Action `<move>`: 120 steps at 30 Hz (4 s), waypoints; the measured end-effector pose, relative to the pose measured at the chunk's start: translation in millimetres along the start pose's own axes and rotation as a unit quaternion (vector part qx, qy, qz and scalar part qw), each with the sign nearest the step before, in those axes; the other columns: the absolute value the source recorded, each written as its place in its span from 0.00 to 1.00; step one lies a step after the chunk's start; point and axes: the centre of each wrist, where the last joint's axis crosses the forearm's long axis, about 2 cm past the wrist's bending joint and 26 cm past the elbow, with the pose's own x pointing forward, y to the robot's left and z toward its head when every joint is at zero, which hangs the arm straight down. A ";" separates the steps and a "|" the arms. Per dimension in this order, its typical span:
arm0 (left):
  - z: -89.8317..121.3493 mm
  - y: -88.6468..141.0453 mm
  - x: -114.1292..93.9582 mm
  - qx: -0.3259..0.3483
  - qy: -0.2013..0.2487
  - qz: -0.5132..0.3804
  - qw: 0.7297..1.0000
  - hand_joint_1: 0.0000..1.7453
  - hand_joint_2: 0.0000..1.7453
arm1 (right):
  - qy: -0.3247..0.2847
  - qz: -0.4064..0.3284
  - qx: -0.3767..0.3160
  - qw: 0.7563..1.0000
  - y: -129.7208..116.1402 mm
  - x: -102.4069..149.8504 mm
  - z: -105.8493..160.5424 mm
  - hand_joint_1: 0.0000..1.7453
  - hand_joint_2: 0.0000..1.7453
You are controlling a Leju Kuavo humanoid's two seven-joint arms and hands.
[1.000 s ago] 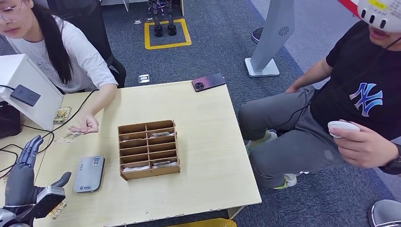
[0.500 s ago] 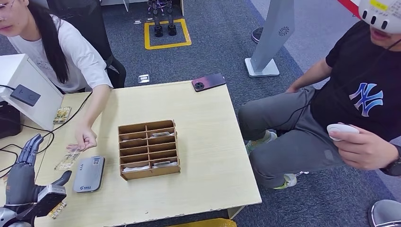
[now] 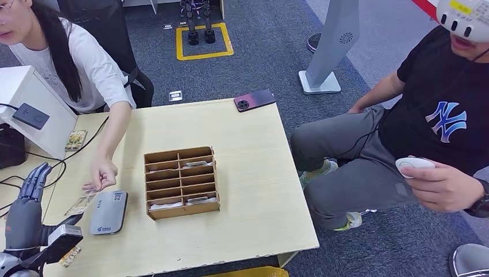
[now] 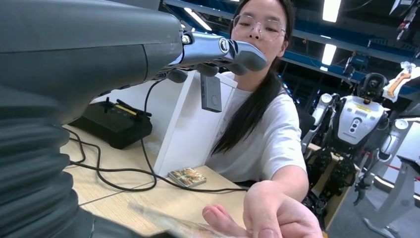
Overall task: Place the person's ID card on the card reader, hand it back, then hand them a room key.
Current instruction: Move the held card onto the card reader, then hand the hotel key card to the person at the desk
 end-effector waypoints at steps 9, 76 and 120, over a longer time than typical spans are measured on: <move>-2.0 -0.1 -3.1 0.000 0.006 -0.006 1.000 1.00 1.00 | -0.003 0.001 -0.002 1.000 -0.1 0.0 0.0 0.00 0.00; 0.4 -43.0 -3.3 -0.147 0.144 0.205 0.957 1.00 1.00 | 0.002 -0.013 -0.006 1.000 0.8 0.5 0.3 0.00 0.00; 4.1 -77.0 -0.3 -0.172 0.184 0.143 0.957 1.00 1.00 | -0.005 0.001 -0.008 1.000 2.0 1.5 0.6 0.00 0.00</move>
